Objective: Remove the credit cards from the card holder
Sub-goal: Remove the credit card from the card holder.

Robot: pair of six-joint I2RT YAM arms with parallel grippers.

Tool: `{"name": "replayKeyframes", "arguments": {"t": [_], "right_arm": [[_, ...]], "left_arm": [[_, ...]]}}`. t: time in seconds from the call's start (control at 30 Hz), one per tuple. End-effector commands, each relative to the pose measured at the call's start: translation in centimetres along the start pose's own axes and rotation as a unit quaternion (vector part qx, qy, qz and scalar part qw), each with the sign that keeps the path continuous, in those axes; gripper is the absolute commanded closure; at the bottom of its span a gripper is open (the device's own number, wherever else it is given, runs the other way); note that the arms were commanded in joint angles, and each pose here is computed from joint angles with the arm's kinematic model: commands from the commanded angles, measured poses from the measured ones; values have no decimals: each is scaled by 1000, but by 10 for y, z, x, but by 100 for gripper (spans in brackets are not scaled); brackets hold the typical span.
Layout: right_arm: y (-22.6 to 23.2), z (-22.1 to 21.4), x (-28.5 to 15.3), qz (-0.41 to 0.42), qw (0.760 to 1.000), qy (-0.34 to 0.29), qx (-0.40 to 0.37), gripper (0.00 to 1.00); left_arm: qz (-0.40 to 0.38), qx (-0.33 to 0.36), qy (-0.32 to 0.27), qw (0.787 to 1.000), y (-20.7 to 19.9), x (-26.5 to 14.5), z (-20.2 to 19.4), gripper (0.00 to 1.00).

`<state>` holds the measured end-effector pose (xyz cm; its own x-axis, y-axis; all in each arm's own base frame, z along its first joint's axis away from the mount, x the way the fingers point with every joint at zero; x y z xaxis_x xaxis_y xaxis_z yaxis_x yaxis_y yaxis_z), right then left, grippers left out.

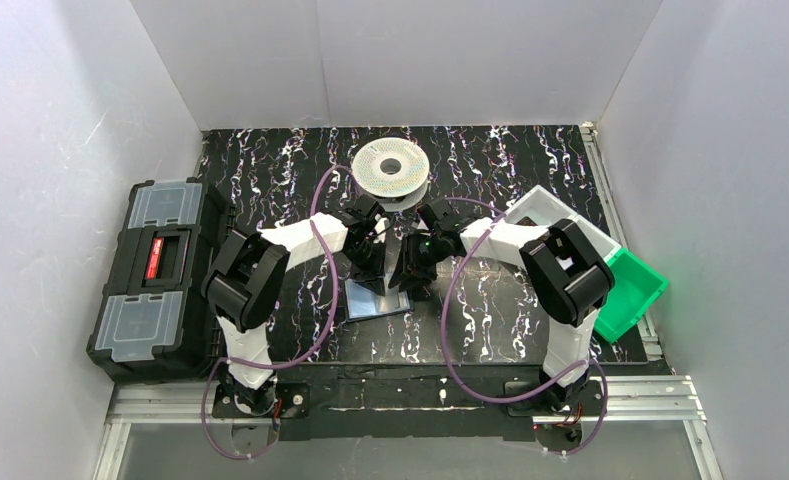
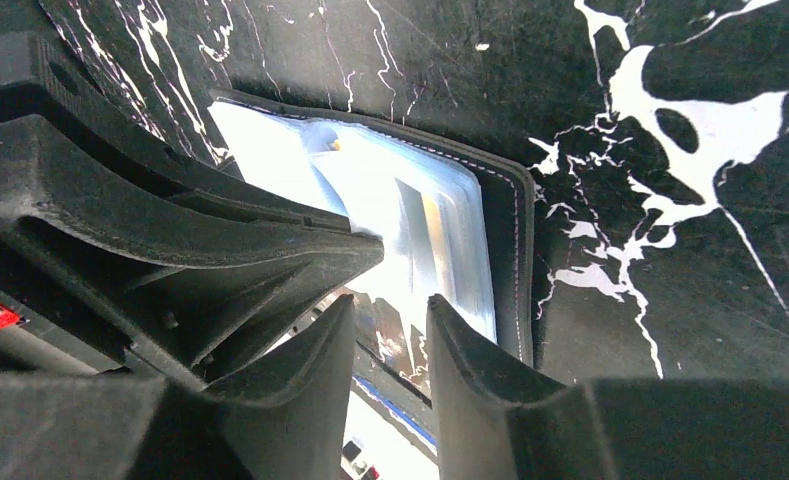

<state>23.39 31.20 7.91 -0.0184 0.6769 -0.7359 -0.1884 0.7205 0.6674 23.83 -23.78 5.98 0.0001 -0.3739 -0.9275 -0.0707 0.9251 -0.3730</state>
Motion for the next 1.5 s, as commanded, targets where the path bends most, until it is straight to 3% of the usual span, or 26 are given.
{"name": "replayKeyframes", "arguments": {"t": [0.0, 0.17, 0.37, 0.57, 0.7, 0.83, 1.0, 1.23, 1.47], "right_arm": [[9, 6, 2, 12, 1000, 0, -14, 62], [7, 5, 6, 11, 1000, 6, -13, 70], [6, 4, 8, 14, 1000, 9, -10, 96], [16, 7, -6, 17, 1000, -9, -21, 99], [26, 9, -16, 21, 999, -19, -29, 99], [39, 11, -20, 25, 999, -23, -42, 99], [56, 11, -11, 29, 998, -9, -60, 99], [74, 8, 24, 24, 996, 27, -77, 99], [61, 5, 57, 7, 996, 55, -70, 97]], "left_arm": [[59, -5, 39, 998, 29, 25, -22, 100], [62, 1, 35, 997, 29, 18, -21, 100], [48, 11, 30, 998, 20, 4, -19, 98], [36, 11, 0, 999, 9, -24, -15, 64], [55, -3, -40, 998, 14, -50, -11, 56], [85, -12, -72, 994, 26, -71, -11, 56], [101, -28, -94, 990, 41, -89, -14, 64], [95, -35, -110, 989, 55, -111, -22, 69], [71, -36, -111, 991, 54, -122, -27, 71]]}}
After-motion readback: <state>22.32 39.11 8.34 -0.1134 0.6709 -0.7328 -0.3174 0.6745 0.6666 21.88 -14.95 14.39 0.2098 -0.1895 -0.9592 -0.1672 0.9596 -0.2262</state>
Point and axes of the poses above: each gripper's point midway between its finger pads, its own x axis out along the fingers, its own y axis along the line the jaws close on, z = x × y, the point moved 4 cm from there along -x, back along the fingers, and after that the axes turned 12 degrees about -x, right-handed, at the moved point
